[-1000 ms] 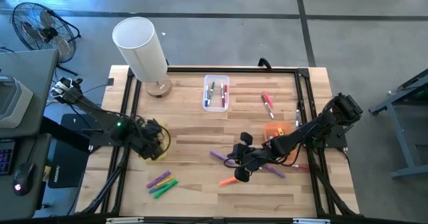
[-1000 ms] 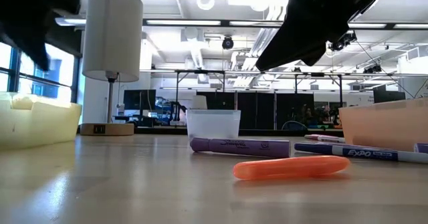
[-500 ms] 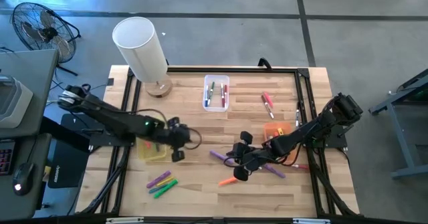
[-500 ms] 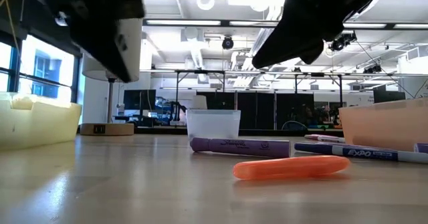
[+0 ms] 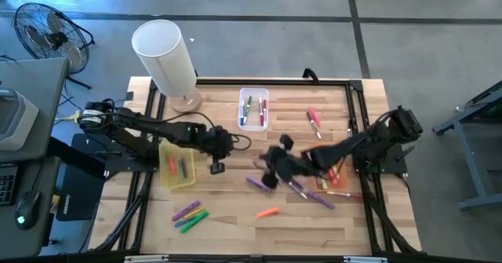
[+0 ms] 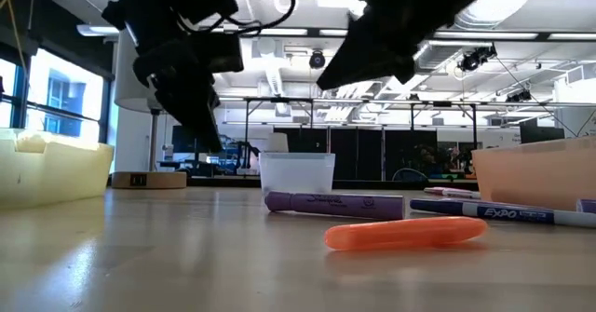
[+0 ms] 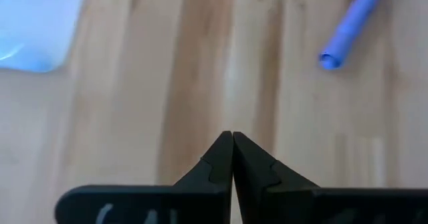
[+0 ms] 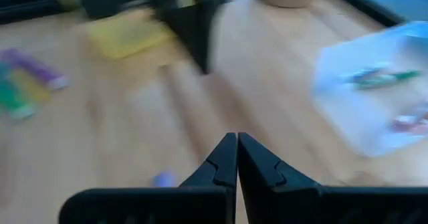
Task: Pick & Place Markers
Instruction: Put the pink pen into the yellow bin
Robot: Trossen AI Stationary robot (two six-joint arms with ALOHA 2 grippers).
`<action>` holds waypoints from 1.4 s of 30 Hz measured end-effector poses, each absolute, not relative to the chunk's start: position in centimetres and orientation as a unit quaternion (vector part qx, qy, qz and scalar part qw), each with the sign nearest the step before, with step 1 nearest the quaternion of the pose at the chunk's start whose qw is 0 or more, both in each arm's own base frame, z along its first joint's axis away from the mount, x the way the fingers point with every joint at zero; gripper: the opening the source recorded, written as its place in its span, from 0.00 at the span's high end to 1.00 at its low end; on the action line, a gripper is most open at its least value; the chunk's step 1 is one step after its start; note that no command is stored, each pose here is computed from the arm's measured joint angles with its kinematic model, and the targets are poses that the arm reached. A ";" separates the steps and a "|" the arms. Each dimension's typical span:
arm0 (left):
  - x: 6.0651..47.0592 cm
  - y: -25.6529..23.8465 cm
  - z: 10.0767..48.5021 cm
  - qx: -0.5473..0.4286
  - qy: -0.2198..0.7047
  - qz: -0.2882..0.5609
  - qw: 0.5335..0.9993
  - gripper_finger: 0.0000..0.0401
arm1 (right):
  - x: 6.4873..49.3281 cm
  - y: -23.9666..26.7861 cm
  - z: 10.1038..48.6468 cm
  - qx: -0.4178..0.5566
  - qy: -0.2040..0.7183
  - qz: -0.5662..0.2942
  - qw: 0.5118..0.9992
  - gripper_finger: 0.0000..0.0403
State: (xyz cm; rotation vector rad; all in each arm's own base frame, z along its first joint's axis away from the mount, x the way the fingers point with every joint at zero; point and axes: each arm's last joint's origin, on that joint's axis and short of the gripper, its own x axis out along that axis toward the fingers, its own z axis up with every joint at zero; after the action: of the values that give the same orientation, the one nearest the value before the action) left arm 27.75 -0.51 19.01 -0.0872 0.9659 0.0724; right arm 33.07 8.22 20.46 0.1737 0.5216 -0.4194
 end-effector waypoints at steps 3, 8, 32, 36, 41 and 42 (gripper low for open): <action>27.7 0.3 19.0 -0.028 0.465 0.036 0.884 1.00 | 34.0 4.8 21.7 0.094 0.300 -0.250 0.916 0.99; 27.7 1.4 19.0 -0.021 0.467 0.017 0.884 1.00 | 33.7 -2.1 24.8 0.113 0.390 -0.350 0.844 0.95; 27.7 5.0 19.7 -0.009 0.419 0.048 0.907 1.00 | 22.3 -15.8 16.9 0.253 0.592 -0.465 0.608 0.74; 28.0 5.0 20.1 -0.015 0.410 0.034 0.911 1.00 | 21.9 -15.6 15.7 0.257 0.590 -0.456 0.614 0.74; 28.1 4.9 20.2 -0.018 0.408 0.026 0.913 1.00 | 21.3 -15.7 14.2 0.272 0.577 -0.444 0.630 0.74; 28.1 4.9 20.2 -0.018 0.406 0.026 0.913 1.00 | 21.2 -15.8 14.0 0.274 0.573 -0.441 0.634 0.74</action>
State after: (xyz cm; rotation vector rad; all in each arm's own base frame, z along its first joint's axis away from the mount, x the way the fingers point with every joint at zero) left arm 28.07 4.93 20.25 -0.0373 0.8371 0.0539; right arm 21.21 -15.82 14.01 0.6254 1.3100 -1.0086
